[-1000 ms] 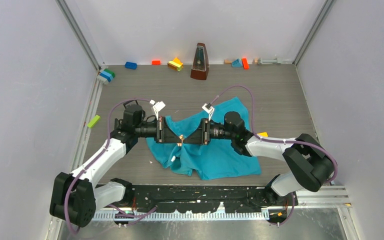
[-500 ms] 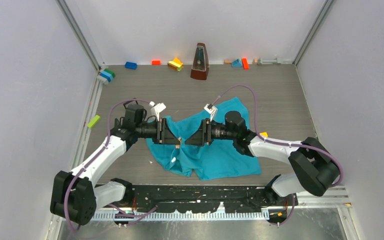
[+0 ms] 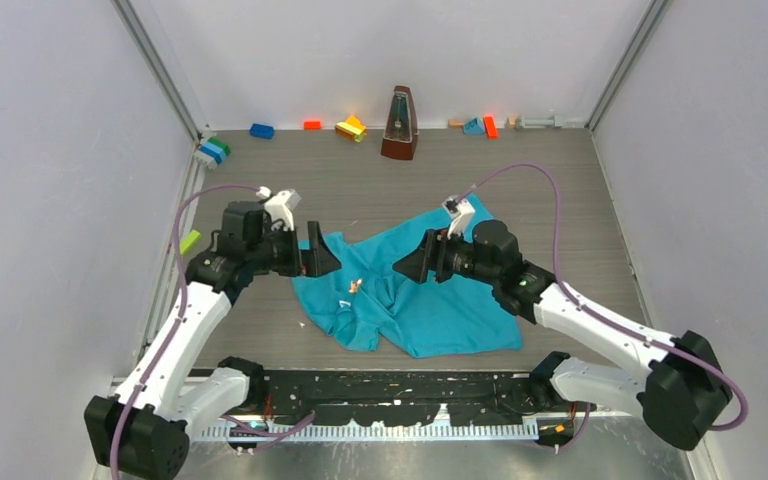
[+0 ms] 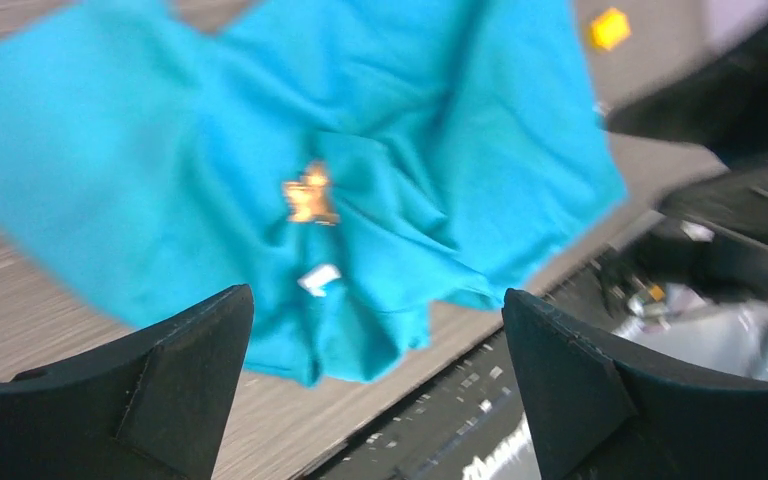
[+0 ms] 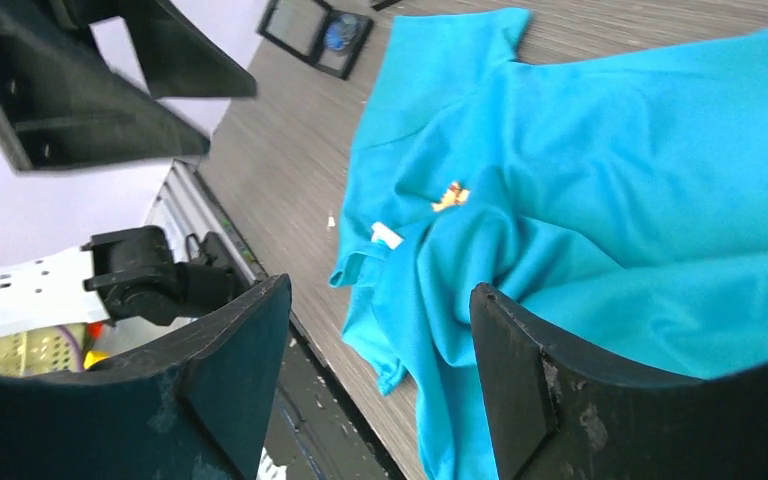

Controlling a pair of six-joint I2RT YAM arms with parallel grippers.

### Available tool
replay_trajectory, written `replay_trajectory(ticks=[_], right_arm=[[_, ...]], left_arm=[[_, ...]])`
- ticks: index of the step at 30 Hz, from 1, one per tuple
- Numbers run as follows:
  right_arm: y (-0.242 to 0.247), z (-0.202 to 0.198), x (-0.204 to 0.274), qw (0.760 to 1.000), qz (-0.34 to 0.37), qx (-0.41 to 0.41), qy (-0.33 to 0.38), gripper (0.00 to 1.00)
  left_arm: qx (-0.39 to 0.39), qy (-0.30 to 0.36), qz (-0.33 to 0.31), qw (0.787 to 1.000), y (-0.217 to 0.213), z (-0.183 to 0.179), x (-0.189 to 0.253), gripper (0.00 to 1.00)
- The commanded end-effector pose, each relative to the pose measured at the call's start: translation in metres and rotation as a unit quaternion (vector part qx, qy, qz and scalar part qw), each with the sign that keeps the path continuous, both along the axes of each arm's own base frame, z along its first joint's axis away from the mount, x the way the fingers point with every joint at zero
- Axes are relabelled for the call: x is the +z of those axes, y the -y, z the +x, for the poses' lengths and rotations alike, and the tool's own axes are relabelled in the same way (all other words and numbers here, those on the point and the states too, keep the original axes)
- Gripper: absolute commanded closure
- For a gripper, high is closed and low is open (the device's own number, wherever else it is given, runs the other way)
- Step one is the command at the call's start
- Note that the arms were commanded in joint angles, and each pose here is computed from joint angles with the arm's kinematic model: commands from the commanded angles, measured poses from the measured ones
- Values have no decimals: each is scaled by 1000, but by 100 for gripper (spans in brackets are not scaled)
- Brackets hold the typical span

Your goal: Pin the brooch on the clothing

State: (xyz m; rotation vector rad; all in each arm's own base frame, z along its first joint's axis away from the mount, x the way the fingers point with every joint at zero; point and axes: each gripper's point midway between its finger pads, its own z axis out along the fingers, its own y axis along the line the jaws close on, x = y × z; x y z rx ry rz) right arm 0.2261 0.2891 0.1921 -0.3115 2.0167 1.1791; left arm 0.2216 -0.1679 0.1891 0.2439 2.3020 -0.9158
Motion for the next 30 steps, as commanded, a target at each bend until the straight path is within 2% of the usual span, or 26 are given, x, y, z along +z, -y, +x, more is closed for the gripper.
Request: replay_trajectory(ticks=[1,4,5,9,15,18,20,30], right_arm=[[30,7,6,997,-47,-67,15,28],[45,-2,12,995,-47,-84,18,28],[49,-6,12,995,-46,-88,18,28],[58,-16,14,995,-38,-94,16,27],[62,-29,15,996,-11,-92,6,28],[63,-35,15,996,-2,-88,2,28],[64,-39,17,996,7,-84,2,28],[70,-45,15,996,8,-88,4,28]], left_arm=[[162,-38,135,977,-74,30,-25,1],[229,-46,204,951,-114,43,-31,1],[260,-36,242,934,-132,49,-31,1],[305,-40,314,898,-168,64,-47,2],[316,-87,354,876,-188,90,-81,9],[325,-98,349,873,-193,106,-93,25],[327,-97,348,873,-193,115,-98,31],[330,-106,377,859,-202,130,-125,35]])
